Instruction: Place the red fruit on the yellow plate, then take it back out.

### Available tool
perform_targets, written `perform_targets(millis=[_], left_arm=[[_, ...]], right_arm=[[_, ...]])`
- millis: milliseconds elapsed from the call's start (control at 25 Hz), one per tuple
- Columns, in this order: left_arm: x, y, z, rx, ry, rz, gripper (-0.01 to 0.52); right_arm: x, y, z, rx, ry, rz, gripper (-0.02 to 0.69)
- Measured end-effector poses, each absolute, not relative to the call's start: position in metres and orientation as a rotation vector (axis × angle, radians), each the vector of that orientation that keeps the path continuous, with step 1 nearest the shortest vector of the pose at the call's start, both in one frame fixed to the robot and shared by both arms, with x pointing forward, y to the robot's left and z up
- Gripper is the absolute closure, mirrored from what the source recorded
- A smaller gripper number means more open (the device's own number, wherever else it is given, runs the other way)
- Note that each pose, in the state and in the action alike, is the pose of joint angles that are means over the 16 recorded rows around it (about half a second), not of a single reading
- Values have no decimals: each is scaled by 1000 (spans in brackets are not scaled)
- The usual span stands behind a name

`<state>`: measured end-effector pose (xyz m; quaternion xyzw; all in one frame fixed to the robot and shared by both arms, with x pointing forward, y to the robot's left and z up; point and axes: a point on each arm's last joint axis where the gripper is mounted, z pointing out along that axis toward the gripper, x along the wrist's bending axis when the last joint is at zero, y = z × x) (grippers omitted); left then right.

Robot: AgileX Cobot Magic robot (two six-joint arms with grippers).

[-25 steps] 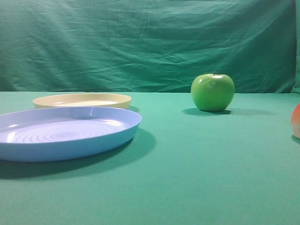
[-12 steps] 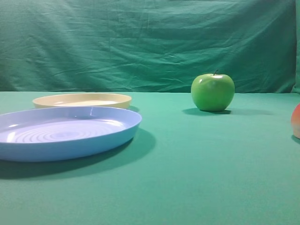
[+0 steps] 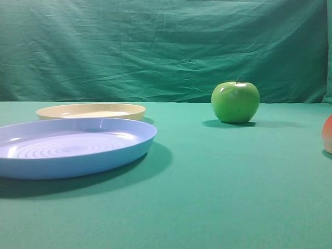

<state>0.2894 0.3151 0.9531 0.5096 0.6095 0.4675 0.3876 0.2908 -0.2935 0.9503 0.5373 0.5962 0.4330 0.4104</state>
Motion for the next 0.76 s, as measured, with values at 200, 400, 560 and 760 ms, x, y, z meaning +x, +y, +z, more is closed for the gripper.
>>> perform_targets(millis=[200, 400, 560, 760], left_arm=[[289, 315, 953, 1297, 1551, 1190, 514], [289, 315, 953, 1297, 1550, 1190, 514], [289, 315, 953, 1297, 1550, 1190, 514], [289, 315, 953, 1297, 1550, 1190, 514]], right_arm=[[291, -294, 947, 1359, 1505, 1087, 665], [291, -294, 947, 1359, 1505, 1087, 665], [291, -294, 947, 1359, 1505, 1087, 665], [291, -294, 947, 1359, 1505, 1087, 665]])
